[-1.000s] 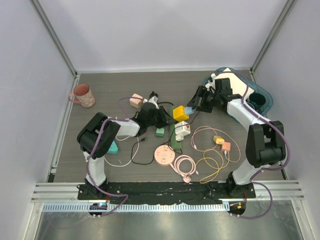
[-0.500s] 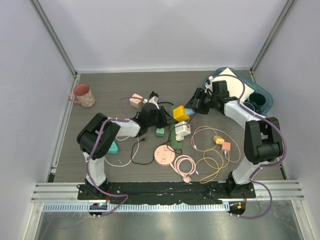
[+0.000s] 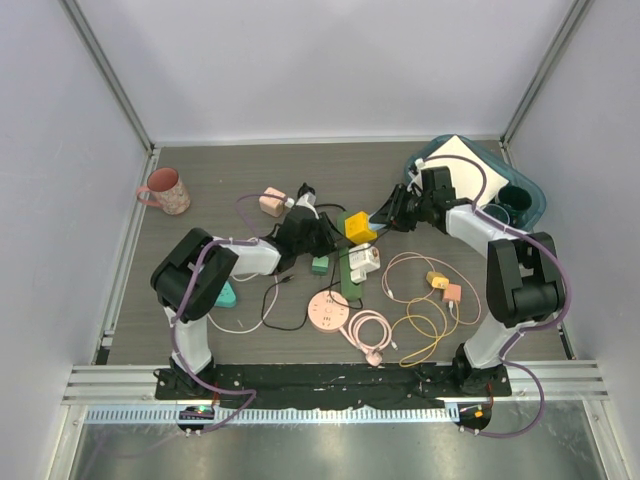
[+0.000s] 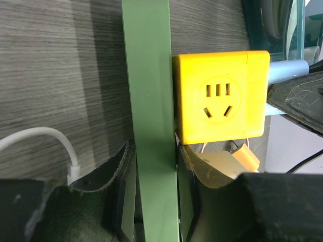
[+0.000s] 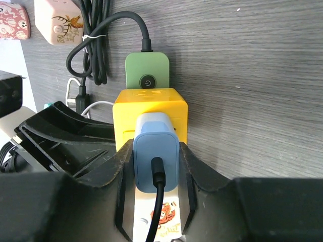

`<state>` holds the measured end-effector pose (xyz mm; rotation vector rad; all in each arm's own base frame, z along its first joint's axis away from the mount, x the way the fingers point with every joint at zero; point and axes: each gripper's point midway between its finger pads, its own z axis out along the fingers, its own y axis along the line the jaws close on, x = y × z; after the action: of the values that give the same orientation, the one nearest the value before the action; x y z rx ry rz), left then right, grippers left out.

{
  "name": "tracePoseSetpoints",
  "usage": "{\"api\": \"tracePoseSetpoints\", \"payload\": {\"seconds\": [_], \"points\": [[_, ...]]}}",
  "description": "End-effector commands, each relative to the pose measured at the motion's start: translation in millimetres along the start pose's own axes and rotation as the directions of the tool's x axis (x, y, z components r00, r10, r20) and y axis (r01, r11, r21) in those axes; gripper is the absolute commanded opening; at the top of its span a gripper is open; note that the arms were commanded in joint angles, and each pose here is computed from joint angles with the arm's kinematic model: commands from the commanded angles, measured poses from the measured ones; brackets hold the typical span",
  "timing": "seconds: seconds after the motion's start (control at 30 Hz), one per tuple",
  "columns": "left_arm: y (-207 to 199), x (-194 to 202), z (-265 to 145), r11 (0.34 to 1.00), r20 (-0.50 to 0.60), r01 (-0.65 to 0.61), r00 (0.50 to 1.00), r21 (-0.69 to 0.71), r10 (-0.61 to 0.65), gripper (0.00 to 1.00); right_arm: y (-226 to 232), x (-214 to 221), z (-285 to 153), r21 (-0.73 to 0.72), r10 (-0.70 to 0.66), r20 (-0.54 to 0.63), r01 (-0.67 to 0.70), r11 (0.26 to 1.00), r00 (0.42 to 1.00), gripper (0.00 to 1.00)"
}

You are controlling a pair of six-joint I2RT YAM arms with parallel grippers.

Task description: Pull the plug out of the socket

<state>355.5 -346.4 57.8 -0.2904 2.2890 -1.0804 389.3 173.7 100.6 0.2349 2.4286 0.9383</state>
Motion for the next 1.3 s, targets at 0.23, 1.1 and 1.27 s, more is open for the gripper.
{"api": "tracePoseSetpoints", "payload": {"seconds": [0.23, 1.1, 1.27], "points": [[19, -13, -11, 0.993, 0.07, -0.038, 0.996, -0.115, 0.047, 0.0, 3, -19, -21, -0.081, -0.049, 0.119, 0.058, 0.995, 0.992, 0.01], [19, -10, -4, 0.995, 0.066, -0.011, 0.998, -0.095, 0.017, 0.0, -4, -47, -54, -0.089, -0.032, 0.241, 0.055, 0.995, 0.97, 0.01], [-1, -22, -8, 0.996, 0.061, -0.038, 0.997, -0.084, 0.043, 0.0, 16, -60, -73, -0.089, -0.082, 0.25, 0.107, 0.99, 0.965, 0.01]]}}
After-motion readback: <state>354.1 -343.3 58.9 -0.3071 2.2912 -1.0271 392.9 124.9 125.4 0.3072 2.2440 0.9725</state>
